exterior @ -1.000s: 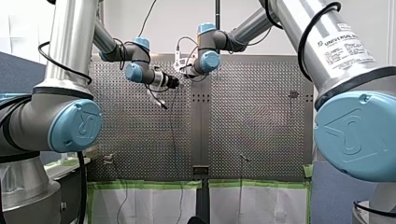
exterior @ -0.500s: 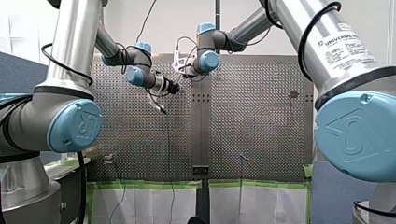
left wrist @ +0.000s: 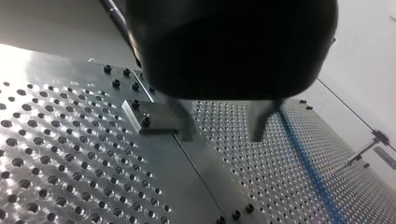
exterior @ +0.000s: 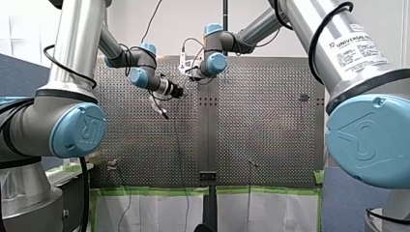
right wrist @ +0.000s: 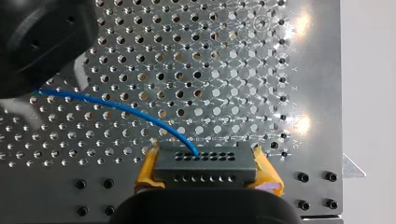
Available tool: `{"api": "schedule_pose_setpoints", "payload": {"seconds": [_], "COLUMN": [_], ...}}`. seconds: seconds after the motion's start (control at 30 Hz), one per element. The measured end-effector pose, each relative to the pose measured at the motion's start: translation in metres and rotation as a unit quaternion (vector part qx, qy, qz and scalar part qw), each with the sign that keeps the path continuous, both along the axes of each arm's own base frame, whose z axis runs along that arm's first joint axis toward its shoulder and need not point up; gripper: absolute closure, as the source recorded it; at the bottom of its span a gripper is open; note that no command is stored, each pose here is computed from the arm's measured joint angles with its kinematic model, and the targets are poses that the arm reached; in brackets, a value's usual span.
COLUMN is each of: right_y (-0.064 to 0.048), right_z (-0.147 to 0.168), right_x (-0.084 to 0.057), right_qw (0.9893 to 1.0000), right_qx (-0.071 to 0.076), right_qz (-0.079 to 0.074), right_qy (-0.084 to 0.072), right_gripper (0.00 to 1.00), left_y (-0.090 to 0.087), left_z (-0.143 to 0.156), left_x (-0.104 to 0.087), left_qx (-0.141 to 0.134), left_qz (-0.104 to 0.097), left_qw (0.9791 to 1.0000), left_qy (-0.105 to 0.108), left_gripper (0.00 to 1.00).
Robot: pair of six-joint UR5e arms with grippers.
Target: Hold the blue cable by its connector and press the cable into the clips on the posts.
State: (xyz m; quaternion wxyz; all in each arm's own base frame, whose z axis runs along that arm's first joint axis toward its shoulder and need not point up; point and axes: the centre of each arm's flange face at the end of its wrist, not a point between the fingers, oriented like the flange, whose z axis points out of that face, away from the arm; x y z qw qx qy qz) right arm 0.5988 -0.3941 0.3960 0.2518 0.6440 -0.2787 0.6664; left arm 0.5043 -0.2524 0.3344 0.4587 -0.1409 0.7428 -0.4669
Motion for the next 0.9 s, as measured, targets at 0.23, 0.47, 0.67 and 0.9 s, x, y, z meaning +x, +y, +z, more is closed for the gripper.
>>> {"api": "schedule_pose_setpoints", "payload": {"seconds": [0.23,0.47,0.67,0.9], "right_y": [0.000,0.000,-0.003,-0.003], "right_z": [0.000,0.000,-0.001,-0.001], "right_x": [0.000,0.000,-0.002,-0.002], "right_qw": [1.0000,1.0000,1.0000,1.0000], "right_qx": [0.000,0.001,0.002,0.002], "right_qz": [0.000,0.000,-0.001,0.000], "right_qy": [0.000,-0.001,0.000,0.000], "right_gripper": [1.00,1.00,1.00,1.00], "left_y": [-0.001,0.003,0.013,0.027], "left_z": [0.005,0.006,0.017,0.049], "left_x": [0.000,0.002,-0.001,-0.007], "left_qx": [0.029,0.055,0.081,0.104], "left_qz": [0.006,0.025,0.049,0.086], "left_qw": [0.9995,0.9980,0.9950,0.9880], "left_qy": [-0.009,-0.020,-0.033,-0.075], "left_gripper": [1.00,1.00,1.00,1.00]}}
